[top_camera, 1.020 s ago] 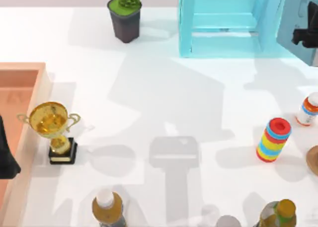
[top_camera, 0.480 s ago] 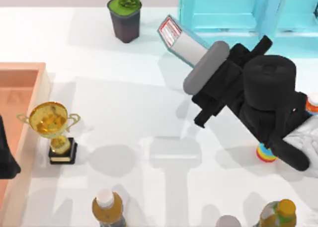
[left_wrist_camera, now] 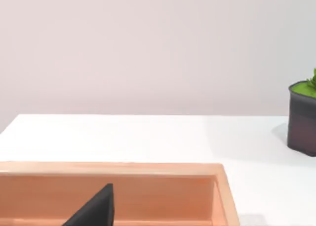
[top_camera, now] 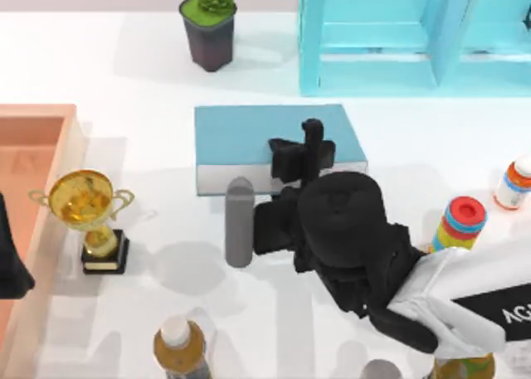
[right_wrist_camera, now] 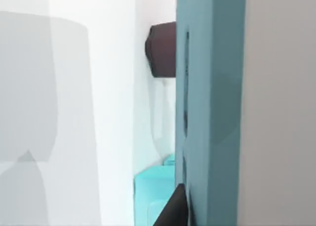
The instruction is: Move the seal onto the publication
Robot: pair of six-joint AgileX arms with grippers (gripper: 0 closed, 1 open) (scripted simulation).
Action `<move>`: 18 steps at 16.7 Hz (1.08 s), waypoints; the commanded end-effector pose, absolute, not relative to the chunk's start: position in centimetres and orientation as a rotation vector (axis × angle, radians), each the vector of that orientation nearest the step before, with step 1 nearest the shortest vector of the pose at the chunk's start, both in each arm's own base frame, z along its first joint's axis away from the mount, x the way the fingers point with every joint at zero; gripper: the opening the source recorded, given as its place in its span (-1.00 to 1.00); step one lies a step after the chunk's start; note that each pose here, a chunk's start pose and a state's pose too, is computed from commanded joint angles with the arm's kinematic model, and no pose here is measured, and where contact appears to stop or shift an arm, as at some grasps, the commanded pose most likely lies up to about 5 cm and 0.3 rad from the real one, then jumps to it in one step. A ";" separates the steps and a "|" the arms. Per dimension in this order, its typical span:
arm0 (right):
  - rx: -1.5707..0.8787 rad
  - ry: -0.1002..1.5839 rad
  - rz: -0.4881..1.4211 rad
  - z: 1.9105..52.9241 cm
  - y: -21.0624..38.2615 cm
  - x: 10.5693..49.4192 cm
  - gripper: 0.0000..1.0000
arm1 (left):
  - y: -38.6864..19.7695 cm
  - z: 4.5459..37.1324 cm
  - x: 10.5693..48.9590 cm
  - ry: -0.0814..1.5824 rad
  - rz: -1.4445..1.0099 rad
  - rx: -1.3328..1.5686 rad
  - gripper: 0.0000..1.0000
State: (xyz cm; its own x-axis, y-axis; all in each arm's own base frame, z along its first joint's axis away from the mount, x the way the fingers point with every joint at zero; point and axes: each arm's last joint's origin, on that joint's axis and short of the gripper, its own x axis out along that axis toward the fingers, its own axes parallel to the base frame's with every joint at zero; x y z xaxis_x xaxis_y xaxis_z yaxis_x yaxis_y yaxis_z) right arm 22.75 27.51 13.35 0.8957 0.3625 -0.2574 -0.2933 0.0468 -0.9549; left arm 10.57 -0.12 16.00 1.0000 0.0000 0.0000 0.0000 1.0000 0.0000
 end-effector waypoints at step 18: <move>-1.512 -0.053 0.499 12.5 27.8 22.0 -1.00 | -0.1 16.0 10.6 0.000 0.000 0.000 1.00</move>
